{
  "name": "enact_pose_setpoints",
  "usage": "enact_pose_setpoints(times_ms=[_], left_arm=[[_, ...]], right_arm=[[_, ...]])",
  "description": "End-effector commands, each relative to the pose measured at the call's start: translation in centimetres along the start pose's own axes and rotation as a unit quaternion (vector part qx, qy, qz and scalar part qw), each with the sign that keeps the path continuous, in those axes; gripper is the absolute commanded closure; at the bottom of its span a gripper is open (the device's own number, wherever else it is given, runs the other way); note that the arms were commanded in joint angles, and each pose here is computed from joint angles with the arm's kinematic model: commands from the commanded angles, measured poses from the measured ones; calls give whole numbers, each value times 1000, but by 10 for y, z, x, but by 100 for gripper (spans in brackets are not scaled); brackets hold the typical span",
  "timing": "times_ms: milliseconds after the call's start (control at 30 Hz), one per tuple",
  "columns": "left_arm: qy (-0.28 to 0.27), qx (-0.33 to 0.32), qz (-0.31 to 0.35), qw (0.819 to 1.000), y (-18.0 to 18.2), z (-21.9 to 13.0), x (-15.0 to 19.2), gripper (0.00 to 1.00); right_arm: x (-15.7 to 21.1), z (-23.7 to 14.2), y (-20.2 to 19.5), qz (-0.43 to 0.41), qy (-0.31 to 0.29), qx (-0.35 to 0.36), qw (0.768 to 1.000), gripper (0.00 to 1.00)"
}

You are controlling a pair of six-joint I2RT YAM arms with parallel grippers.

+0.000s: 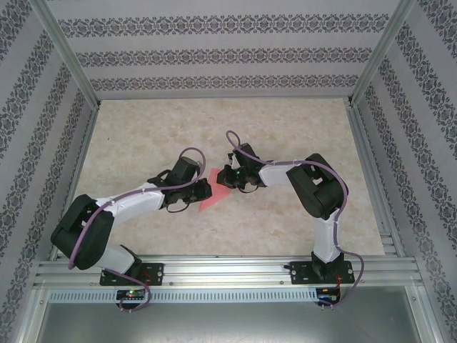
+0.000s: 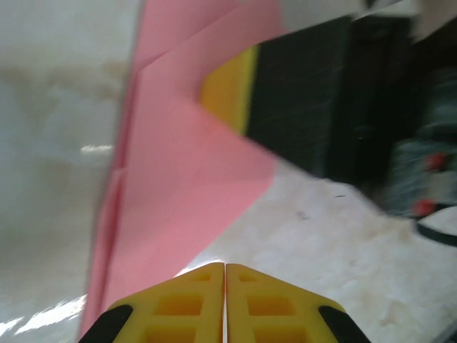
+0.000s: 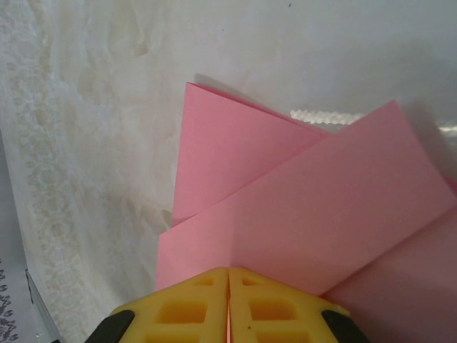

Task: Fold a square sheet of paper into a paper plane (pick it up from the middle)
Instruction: Fourth fold the wing at the center of the table.

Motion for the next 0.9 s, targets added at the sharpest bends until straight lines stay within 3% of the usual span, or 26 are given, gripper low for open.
enact_pose_setpoints(times_ms=[0, 333, 600, 867], left_arm=[[24, 17, 2, 1000, -5, 13, -5, 90], [64, 4, -40, 997, 24, 57, 3, 91], [81, -16, -63, 995, 51, 52, 31, 91], [97, -13, -55, 994, 51, 35, 45, 90]], right_arm=[[14, 10, -43, 18, 17, 60, 998, 90], [17, 11, -46, 23, 21, 62, 998, 90], [19, 13, -51, 26, 24, 69, 997, 91], [20, 15, -54, 26, 27, 74, 997, 90]])
Point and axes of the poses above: each hand's point on the last joint's axis, 136 mm out from that joint toward the fingers, its own z axis out along the fingers, its own y axis along the line the jaws close on, x = y × z, the point moved 1 cm from there along -z, back along the fingers, and after that the axes turned 4 degrees about z, right-handed, at the moved point
